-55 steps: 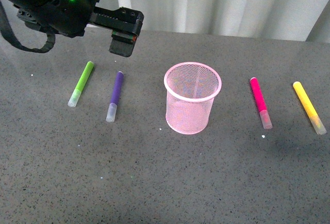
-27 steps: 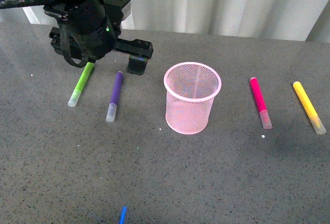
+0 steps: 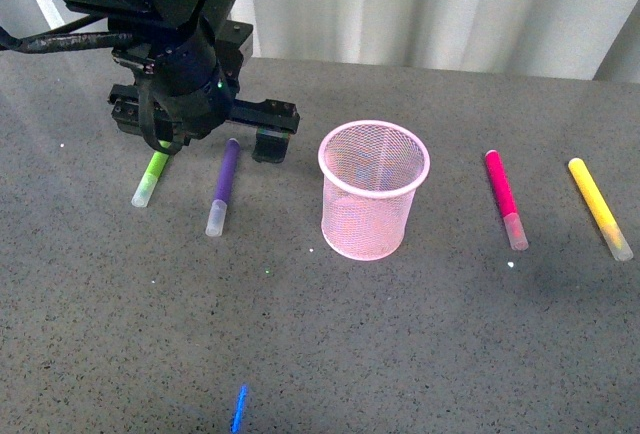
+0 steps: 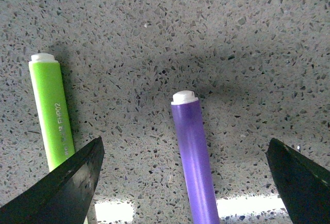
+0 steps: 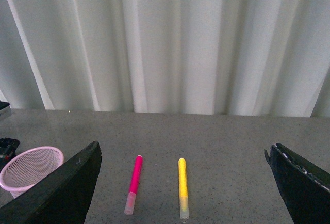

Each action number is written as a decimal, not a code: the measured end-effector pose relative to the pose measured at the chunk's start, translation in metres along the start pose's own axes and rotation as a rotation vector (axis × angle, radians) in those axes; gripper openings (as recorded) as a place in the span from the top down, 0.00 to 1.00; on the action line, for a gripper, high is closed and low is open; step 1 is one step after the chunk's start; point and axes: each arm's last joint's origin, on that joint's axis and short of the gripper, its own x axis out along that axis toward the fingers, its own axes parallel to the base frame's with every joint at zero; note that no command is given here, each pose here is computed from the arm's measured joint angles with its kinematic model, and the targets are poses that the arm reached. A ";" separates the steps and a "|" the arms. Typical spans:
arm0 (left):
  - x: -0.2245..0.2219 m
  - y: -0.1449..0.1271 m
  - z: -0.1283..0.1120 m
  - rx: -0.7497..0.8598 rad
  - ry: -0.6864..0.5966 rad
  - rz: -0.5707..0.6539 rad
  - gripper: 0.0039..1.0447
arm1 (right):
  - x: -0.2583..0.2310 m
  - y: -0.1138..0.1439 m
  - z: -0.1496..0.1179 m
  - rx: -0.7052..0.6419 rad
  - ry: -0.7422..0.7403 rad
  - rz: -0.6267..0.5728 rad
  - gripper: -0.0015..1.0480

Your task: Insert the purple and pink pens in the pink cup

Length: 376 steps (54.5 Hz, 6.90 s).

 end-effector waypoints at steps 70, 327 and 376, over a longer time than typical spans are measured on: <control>-0.020 -0.014 0.013 -0.016 -0.111 -0.042 0.89 | 0.000 0.000 0.000 0.000 0.000 0.000 0.07; -0.242 0.086 -0.249 -0.185 -1.061 0.079 0.97 | 0.000 0.000 0.000 0.000 0.000 0.000 0.07; -0.252 0.082 -0.273 -0.184 -1.054 0.079 0.97 | 0.000 0.000 0.000 0.000 0.000 0.000 0.07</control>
